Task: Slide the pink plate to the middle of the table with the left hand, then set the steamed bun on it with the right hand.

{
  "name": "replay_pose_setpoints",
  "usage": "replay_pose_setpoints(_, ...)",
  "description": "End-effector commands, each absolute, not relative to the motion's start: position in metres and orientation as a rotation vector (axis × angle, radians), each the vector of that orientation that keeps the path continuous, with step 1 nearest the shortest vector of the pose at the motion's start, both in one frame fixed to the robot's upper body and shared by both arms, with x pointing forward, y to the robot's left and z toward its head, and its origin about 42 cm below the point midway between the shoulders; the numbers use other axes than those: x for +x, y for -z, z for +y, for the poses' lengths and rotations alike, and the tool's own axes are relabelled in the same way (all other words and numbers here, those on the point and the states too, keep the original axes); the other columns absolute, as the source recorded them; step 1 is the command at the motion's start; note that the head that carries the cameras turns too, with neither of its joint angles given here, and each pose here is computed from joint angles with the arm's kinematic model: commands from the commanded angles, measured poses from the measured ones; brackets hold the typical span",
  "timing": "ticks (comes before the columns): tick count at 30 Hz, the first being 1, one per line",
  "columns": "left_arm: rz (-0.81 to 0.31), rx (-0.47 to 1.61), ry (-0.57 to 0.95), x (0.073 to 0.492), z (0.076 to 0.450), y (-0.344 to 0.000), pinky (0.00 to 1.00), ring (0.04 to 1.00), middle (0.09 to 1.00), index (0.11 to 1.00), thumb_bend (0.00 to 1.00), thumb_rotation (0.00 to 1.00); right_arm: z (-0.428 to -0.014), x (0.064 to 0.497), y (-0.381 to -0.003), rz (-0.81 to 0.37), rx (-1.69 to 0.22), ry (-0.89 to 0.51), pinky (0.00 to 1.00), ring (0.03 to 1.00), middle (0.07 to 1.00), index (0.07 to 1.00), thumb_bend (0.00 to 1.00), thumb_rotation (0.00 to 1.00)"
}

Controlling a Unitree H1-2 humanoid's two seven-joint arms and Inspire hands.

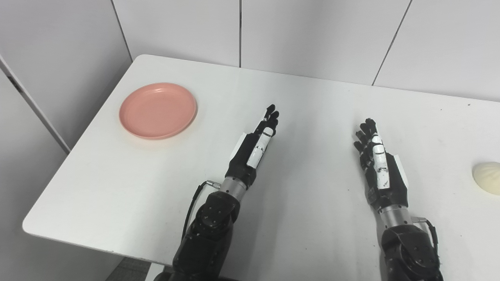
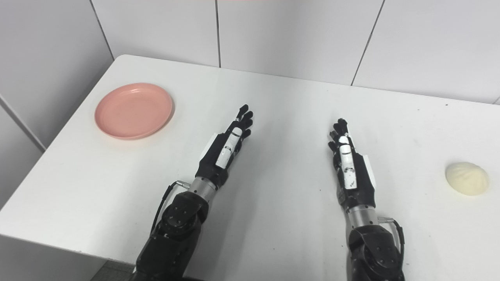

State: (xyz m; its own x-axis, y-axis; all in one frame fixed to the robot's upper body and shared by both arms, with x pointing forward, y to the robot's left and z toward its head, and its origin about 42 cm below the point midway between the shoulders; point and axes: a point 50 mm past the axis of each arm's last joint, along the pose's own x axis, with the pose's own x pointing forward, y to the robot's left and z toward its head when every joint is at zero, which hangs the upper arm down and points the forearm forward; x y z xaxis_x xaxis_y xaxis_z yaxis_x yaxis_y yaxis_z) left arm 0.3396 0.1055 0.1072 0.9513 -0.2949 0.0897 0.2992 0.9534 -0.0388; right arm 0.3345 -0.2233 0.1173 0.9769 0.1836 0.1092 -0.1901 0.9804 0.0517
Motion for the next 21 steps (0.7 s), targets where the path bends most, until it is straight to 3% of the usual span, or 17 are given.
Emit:
replay_pose_setpoints(1, 0.071, -0.041, 0.281, 0.313, 0.114, -0.055, 1.0, 1.0, 1.0, 1.0, 0.35, 1.0, -0.235, 0.32, -0.092, -0.036, 0.063, -0.168, 1.0, 1.0, 1.0, 1.0, 0.18, 1.0)
replay_pose_setpoints(9, 0.055, -0.048, 0.277, 0.318, 0.114, -0.061, 1.0, 1.0, 1.0, 1.0, 0.33, 1.0, -0.235, 0.321, -0.09, -0.044, 0.059, -0.173, 1.0, 1.0, 1.0, 1.0, 0.18, 1.0)
replay_pose_setpoints(21, -0.102, -0.09, 0.232, 0.343, 0.118, -0.121, 1.0, 1.0, 1.0, 1.0, 0.39, 1.0, -0.238, 0.323, -0.09, -0.042, 0.062, -0.164, 1.0, 1.0, 1.0, 1.0, 0.17, 1.0)
